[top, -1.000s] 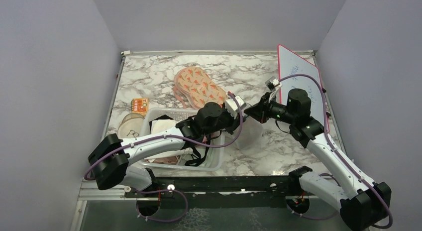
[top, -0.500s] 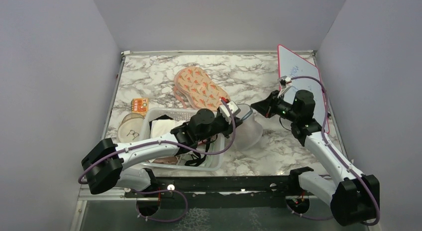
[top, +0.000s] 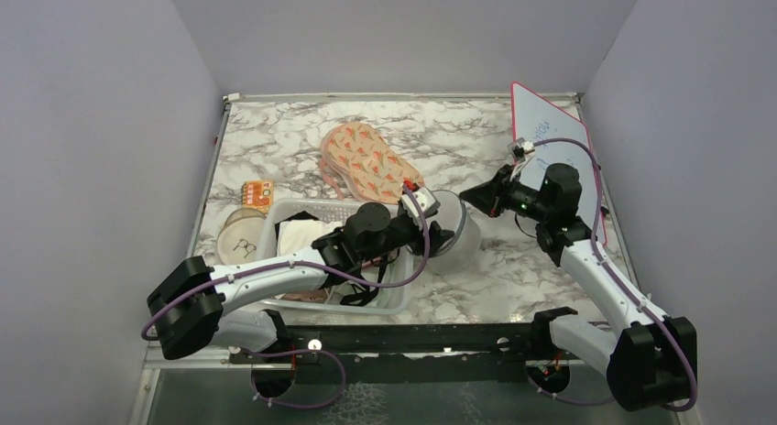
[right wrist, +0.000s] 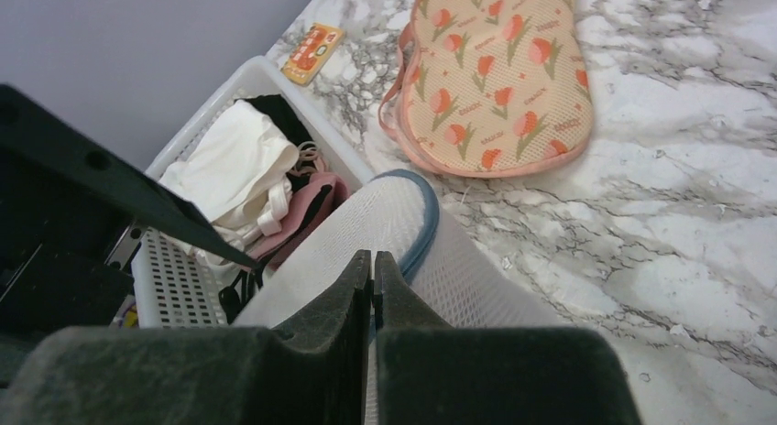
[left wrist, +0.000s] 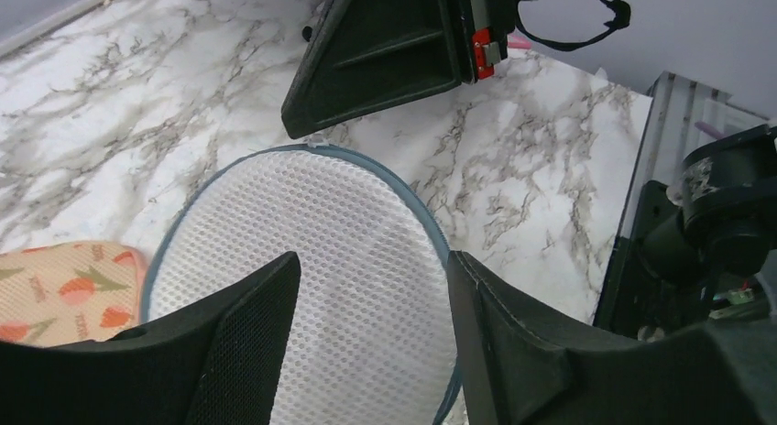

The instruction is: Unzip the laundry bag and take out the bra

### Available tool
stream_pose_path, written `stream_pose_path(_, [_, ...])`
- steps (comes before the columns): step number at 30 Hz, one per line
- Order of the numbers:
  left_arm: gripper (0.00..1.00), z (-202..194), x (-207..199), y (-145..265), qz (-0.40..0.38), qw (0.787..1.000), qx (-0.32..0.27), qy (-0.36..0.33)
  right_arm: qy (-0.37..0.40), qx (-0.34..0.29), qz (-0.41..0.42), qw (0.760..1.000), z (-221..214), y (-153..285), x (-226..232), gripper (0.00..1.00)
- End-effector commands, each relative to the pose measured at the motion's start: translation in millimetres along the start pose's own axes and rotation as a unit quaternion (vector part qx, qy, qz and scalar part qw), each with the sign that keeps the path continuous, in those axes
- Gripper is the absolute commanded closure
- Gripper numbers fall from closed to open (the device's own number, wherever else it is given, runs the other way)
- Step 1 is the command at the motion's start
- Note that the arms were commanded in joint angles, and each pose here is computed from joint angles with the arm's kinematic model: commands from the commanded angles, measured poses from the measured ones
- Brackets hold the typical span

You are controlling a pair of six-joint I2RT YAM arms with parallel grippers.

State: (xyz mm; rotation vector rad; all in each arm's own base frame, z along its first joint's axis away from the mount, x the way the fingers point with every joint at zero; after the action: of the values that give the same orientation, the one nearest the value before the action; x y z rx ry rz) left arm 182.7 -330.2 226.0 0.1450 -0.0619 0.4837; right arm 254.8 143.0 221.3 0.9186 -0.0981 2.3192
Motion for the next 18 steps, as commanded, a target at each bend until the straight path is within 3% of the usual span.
stream_pose_path(1, [0.41,9.2,0.2,-3.2,0.007,1.000,-0.017,0.009,0.059,0.010,0.069,0.996,11.2,1.9,20.7,0.99])
stream_pose_path(3, [0.36,12.2,0.2,-3.9,0.005,1.000,-0.014,0.008,0.062,0.017,0.077,0.995,11.0,2.0,22.9,0.99])
stream_pose_path(9, [0.30,19.0,2.2,-11.2,0.003,1.000,0.020,0.006,0.057,0.027,0.094,0.994,11.9,6.5,36.4,0.99])
stream_pose_path(14, [0.24,17.2,-15.7,-24.5,-0.059,0.996,0.050,0.042,0.054,0.038,0.104,0.992,4.6,7.9,46.5,0.99])
stream_pose_path(16, [0.26,15.5,-19.4,-26.6,-0.067,0.994,0.057,0.058,0.061,0.048,0.107,0.991,3.6,7.7,49.5,0.99])
stream_pose_path(18, [0.37,14.6,-18.7,-26.5,-0.066,0.994,0.063,0.056,0.067,0.054,0.107,0.991,3.7,8.9,51.4,0.99])
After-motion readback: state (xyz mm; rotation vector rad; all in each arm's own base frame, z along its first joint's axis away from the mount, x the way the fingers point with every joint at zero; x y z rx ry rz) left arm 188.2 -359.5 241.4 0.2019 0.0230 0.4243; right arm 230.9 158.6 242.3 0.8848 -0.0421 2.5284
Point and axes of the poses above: each gripper's point midway between its finger pads, its own y axis back along the fingers, its own x axis along the line the jaws close on, z = x × y, the point moved 5 cm from there along y, back along the fingers, and after that the axes turned 11 degrees about -y, right-handed, at the moved point
